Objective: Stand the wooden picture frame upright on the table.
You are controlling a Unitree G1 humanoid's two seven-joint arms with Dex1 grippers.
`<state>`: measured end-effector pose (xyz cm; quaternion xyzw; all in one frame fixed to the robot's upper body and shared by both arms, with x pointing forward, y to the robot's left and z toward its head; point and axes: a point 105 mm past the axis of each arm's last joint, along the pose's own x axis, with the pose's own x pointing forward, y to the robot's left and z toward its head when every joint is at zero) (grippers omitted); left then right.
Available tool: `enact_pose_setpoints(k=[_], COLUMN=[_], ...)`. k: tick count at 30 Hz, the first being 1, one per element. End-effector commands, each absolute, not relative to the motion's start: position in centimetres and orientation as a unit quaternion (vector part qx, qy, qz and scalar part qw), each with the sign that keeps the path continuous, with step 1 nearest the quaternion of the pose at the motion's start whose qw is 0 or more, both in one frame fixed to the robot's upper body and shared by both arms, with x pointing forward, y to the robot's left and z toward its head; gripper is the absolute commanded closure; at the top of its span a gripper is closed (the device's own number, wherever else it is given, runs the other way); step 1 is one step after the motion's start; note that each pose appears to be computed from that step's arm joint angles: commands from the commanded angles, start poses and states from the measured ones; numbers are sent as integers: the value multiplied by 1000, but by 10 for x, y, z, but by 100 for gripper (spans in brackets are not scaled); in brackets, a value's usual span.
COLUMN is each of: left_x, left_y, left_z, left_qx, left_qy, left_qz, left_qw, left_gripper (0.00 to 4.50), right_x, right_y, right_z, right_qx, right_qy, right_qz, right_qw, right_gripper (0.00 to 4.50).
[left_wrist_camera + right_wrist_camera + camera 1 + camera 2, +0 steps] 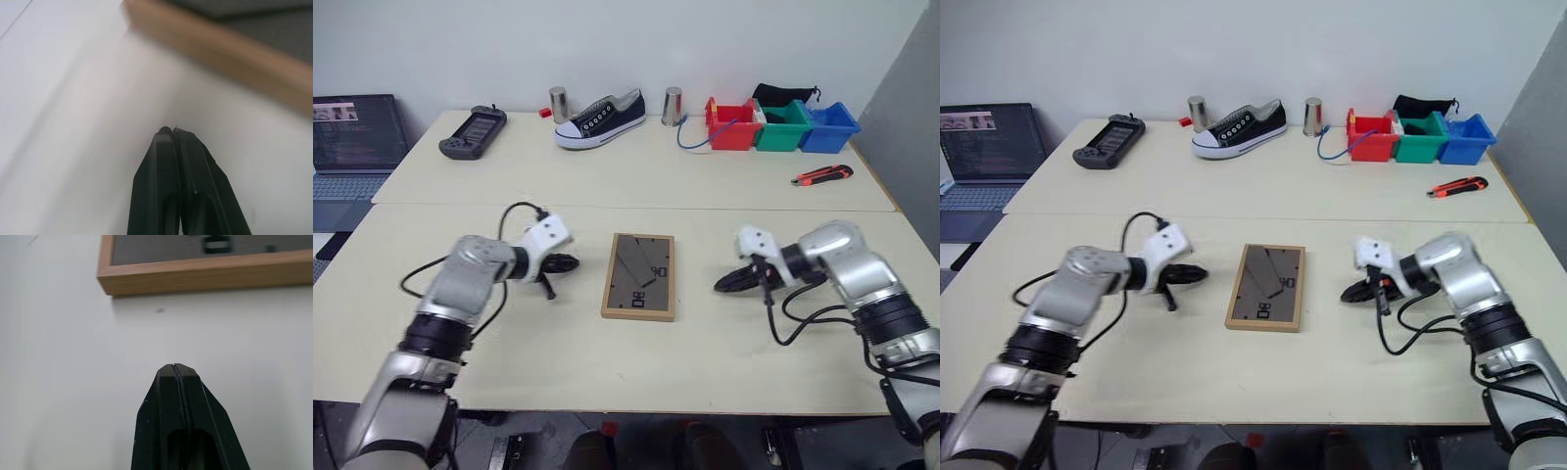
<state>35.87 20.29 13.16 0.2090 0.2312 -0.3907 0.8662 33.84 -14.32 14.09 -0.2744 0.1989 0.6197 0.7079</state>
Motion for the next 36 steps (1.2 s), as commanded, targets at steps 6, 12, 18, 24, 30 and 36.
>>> enact_pose_setpoints(k=[6,12,18,24,30,36], left_x=[315,311,319,329,333,337], left_y=[194,191,181,170,167,157], left_z=[172,157,147,132,104,98], left_qx=[-130,-230,-268,-270,-249,-254], left_qy=[280,336,358,382,451,458], left_qz=[-453,-445,-450,-449,-416,-423], left_qw=[836,798,773,761,750,739], left_gripper=[233,123,4,4,4,4], right_x=[337,338,342,345,350,358], right_y=[-133,-125,-123,-114,-109,-98], right_z=[150,141,127,120,110,104], right_qx=[-273,-273,-285,-298,-307,-312], right_qy=[182,189,201,199,200,190], right_qz=[637,641,630,628,617,607], right_qw=[698,692,694,691,697,706], right_gripper=[450,450,450,450,450,450])
